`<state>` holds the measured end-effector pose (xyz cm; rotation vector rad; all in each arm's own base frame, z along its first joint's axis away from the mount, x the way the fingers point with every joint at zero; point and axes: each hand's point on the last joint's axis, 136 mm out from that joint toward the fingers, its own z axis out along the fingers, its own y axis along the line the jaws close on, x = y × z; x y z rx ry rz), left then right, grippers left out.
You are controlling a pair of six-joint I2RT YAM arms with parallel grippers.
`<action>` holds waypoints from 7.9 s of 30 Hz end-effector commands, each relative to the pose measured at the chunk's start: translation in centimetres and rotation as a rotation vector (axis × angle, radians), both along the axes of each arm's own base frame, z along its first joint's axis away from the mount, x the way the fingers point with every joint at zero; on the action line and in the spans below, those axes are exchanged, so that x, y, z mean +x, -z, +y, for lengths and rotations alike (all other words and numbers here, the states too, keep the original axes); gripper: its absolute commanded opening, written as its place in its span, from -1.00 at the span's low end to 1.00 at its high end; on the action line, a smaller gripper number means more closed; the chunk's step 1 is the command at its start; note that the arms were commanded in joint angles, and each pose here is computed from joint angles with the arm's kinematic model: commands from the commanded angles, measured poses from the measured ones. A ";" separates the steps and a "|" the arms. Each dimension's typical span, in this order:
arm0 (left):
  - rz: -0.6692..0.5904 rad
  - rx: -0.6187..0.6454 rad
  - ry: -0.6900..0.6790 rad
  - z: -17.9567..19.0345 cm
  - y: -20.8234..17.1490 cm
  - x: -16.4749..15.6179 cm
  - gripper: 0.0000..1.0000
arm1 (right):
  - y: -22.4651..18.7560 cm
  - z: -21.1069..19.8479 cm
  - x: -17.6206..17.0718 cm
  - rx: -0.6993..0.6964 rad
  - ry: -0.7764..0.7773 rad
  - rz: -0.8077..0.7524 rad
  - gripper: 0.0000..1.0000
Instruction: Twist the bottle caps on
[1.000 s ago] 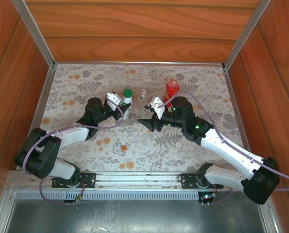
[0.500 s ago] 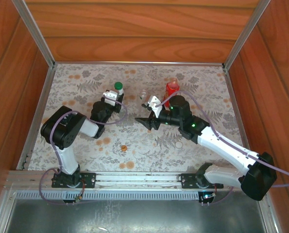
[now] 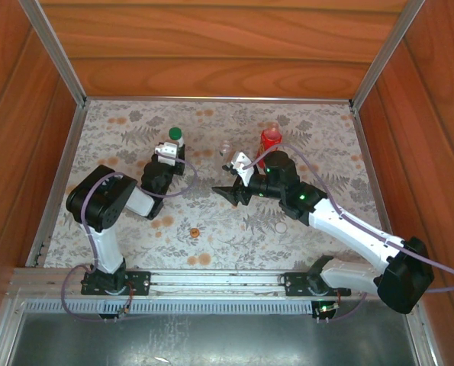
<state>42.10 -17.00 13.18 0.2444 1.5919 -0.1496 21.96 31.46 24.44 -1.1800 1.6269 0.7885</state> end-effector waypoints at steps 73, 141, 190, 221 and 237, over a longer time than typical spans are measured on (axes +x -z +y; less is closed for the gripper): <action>0.161 -0.043 0.622 -16.2 1.5 -2.6 0.77 | 0.9 -7.3 4.4 0.043 0.448 0.015 0.61; 0.023 0.046 1.129 -17.3 2.9 -17.4 0.96 | 12.3 -15.4 -0.4 -0.076 0.871 0.583 0.63; 0.062 0.020 1.185 -17.5 3.7 -17.6 0.25 | 22.4 -20.9 -4.0 -0.321 1.304 0.912 0.24; 0.071 0.025 1.157 -16.3 3.6 -18.1 0.25 | 22.5 -18.0 -1.2 -0.475 1.102 0.819 -0.04; 0.091 0.032 1.107 -15.0 4.0 -17.9 0.25 | 23.3 -14.4 3.3 -0.496 0.988 0.702 0.21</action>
